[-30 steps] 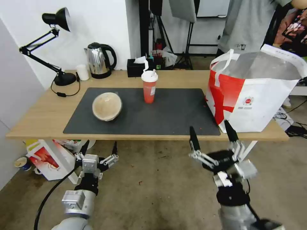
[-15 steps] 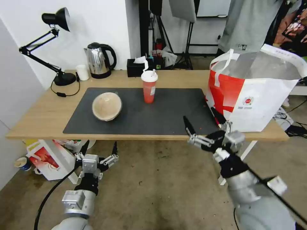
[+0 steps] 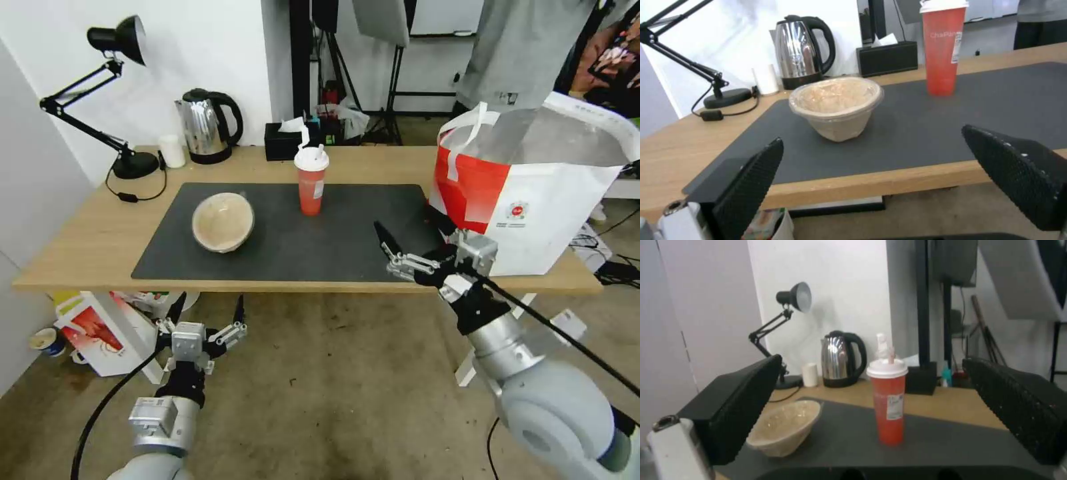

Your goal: Pick up the trash from the table and place it into the takeout bag.

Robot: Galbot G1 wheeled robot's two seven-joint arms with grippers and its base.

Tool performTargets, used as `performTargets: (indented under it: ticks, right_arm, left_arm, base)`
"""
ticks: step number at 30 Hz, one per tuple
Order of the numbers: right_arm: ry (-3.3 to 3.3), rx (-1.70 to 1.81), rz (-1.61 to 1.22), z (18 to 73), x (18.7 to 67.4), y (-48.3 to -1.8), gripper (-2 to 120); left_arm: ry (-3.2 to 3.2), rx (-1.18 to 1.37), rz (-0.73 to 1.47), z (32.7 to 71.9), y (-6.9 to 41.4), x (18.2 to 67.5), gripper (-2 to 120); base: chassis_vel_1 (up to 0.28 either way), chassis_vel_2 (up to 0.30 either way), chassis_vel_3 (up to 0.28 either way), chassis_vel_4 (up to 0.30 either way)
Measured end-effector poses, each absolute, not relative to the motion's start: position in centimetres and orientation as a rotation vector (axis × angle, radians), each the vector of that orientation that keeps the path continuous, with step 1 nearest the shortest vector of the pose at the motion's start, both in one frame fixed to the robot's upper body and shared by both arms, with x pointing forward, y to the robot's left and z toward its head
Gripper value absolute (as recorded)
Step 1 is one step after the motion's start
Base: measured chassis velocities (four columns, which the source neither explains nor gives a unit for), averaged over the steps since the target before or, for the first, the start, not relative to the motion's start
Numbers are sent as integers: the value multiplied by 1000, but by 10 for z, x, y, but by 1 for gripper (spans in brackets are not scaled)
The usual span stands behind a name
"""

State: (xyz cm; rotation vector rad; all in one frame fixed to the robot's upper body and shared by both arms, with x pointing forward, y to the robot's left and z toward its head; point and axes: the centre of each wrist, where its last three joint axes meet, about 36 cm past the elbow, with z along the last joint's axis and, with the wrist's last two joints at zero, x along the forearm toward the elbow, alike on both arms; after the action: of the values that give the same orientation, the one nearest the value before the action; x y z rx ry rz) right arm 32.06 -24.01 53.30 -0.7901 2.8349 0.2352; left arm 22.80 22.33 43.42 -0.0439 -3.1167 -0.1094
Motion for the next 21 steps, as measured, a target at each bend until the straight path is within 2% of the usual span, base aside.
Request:
performTargets:
  ticks: [21]
  right_arm:
    - [2856,-892,248,531,377,-221,100]
  left_arm:
    - [-3117,-44,-109,434,223,228,100]
  base:
    - [0,0,0,0]
